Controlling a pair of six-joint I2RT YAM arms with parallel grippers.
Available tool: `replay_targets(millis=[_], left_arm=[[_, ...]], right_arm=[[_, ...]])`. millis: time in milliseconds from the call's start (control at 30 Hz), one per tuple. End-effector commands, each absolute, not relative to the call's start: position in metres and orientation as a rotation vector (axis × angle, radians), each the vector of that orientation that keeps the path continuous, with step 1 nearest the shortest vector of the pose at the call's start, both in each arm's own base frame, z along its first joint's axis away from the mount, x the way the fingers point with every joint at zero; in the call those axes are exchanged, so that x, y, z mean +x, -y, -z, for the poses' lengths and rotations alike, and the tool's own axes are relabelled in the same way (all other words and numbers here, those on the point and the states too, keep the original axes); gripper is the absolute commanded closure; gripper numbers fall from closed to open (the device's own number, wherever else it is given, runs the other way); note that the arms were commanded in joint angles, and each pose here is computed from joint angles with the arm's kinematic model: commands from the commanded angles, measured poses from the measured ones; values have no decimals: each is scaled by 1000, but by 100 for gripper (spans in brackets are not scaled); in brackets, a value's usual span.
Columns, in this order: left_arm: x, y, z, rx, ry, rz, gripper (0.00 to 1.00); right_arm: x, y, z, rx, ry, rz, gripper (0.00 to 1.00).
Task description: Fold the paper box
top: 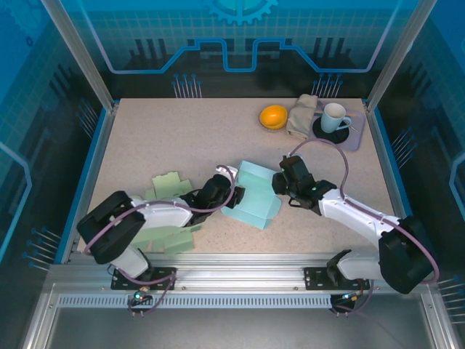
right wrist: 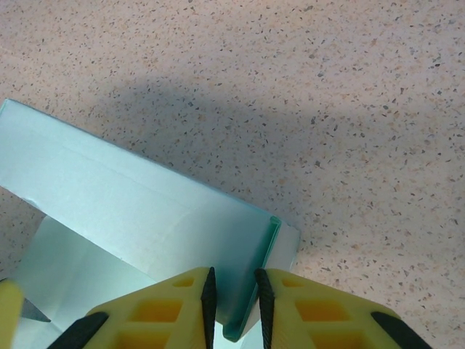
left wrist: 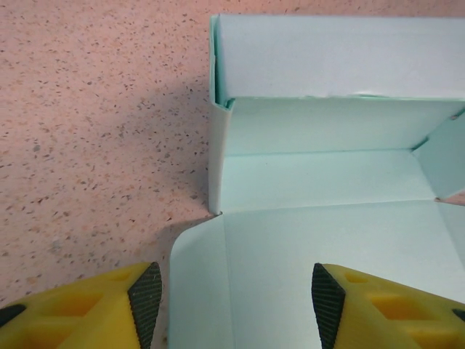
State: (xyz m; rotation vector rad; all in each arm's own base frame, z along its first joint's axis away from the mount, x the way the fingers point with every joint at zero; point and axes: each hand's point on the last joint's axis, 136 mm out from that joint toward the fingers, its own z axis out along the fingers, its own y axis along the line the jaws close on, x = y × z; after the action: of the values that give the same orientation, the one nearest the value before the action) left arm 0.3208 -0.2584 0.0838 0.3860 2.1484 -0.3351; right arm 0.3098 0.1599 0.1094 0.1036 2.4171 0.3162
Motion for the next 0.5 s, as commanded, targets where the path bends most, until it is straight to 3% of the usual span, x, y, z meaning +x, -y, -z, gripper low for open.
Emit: replay_targets(millis=[0, 467], left_arm=[[313, 244, -89, 356, -2163, 372, 40], [290, 187, -79, 180, -2276, 415, 40]], right_arm=[[289, -158, -82, 25, -2555, -245, 75], [298, -161, -94, -22, -2555, -218, 68]])
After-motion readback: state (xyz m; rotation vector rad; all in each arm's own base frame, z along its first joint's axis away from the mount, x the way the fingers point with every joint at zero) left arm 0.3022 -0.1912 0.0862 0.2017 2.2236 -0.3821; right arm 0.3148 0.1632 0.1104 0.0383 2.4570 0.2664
